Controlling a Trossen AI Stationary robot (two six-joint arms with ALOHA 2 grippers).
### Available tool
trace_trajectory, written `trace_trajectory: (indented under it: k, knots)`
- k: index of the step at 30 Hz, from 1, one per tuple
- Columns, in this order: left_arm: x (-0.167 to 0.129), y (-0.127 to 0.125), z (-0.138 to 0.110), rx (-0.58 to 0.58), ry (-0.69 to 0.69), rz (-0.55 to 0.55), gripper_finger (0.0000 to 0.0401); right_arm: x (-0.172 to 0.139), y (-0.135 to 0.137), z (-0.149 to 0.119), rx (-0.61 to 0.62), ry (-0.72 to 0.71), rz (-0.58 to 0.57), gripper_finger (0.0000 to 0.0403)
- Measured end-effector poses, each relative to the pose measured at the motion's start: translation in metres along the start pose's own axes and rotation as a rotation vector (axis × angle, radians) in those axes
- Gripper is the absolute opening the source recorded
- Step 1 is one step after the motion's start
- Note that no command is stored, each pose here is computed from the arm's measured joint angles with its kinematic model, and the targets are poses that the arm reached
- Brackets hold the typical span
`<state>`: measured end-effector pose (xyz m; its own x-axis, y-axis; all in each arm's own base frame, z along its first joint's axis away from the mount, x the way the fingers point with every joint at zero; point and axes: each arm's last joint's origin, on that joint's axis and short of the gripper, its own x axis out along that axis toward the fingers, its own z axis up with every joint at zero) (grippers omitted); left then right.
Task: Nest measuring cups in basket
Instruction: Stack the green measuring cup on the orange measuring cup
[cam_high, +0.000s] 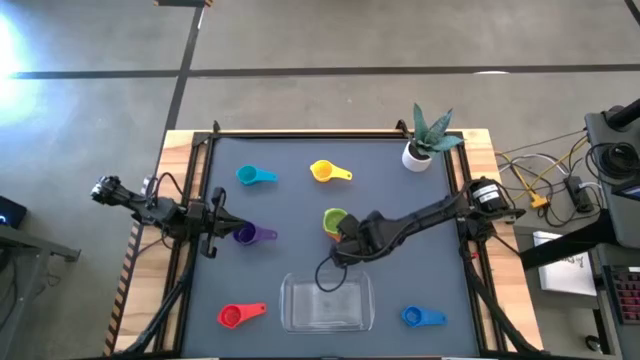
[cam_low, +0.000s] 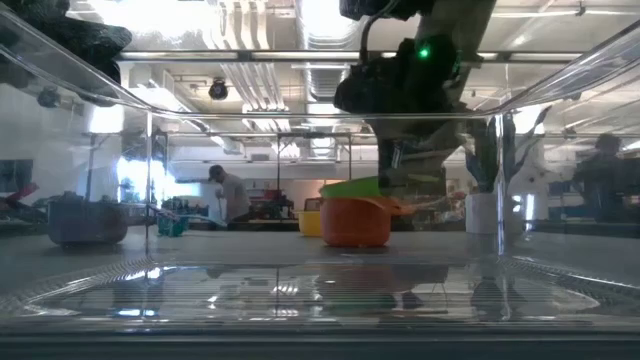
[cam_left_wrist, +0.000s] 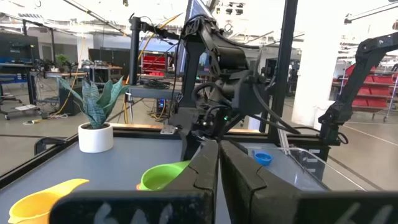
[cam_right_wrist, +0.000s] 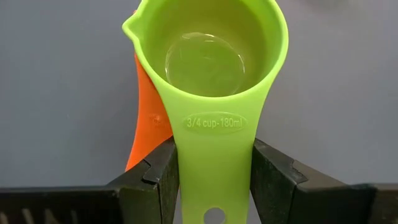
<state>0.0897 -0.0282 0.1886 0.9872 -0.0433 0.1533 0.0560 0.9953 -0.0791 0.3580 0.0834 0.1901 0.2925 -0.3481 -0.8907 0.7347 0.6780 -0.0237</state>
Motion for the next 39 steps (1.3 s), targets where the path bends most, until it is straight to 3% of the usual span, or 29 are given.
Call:
trace_trajectory:
  k: [9, 21, 27, 39]
  knots:
    - [0.0, 0.0, 0.0, 0.0, 0.0, 0.0, 0.0, 0.0, 0.001, 0.001, -0.021, 0.004, 0.019, 0.0161]
    - [0.0, 0.0, 0.0, 0.0, 0.0, 0.0, 0.0, -0.017, 0.001, 0.01, -0.007, -0.051, 0.086, 0.0305]
    - [0.0, 0.0, 0.0, 0.0, 0.0, 0.0, 0.0, -0.013, 0.006, 0.009, 0.009, -0.058, 0.103, 0.036]
    - [0.0, 0.0, 0.0, 0.0, 0.0, 0.0, 0.0, 0.008, 0.01, 0.001, 0.013, -0.028, 0.042, 0.037]
